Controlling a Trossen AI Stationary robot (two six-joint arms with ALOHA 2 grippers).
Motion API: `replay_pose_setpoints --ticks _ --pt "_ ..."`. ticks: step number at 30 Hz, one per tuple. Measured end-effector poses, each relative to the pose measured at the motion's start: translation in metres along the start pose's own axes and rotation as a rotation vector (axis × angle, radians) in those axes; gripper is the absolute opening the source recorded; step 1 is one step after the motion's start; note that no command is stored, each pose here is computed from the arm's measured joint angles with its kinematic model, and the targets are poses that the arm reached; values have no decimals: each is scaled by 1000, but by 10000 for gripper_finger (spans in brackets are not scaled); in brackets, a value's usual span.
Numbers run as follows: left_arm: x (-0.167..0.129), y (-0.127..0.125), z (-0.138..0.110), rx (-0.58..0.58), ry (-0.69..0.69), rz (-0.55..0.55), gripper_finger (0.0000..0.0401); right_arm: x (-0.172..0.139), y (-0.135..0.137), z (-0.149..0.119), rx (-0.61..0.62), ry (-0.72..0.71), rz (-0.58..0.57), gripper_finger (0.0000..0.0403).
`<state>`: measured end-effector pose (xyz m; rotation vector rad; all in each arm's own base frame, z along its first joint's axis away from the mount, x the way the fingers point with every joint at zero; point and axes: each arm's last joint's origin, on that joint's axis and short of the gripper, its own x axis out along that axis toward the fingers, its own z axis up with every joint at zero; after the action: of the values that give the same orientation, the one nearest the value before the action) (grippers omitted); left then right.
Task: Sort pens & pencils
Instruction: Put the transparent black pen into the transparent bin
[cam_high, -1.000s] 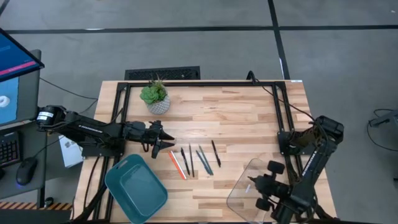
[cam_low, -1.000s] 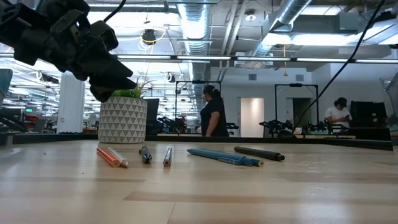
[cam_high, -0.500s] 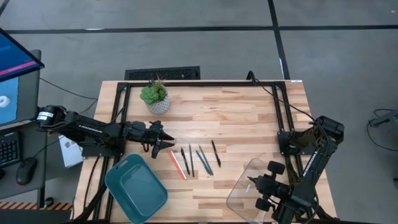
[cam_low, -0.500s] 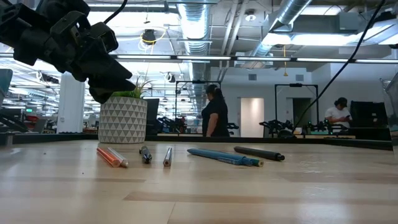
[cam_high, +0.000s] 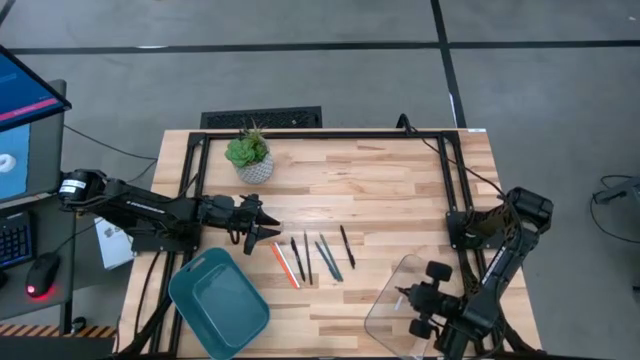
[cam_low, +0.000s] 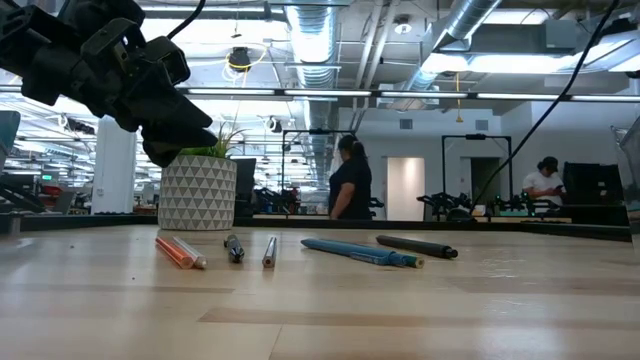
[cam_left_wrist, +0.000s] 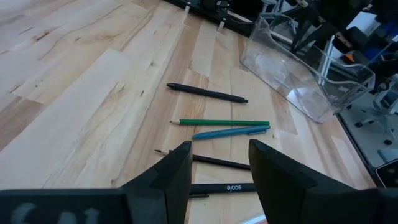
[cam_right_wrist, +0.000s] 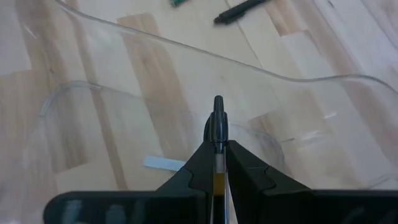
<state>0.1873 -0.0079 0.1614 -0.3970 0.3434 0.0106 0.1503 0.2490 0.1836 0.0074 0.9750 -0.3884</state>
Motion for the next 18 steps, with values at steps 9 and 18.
replay_pose_setpoints --ticks 9,18 --pt "0 0 -1 0 6 3 149 9 0 -6 56 0 23 59" --pt "0 1 -1 -3 13 10 149 14 1 -7 76 85 48 80"
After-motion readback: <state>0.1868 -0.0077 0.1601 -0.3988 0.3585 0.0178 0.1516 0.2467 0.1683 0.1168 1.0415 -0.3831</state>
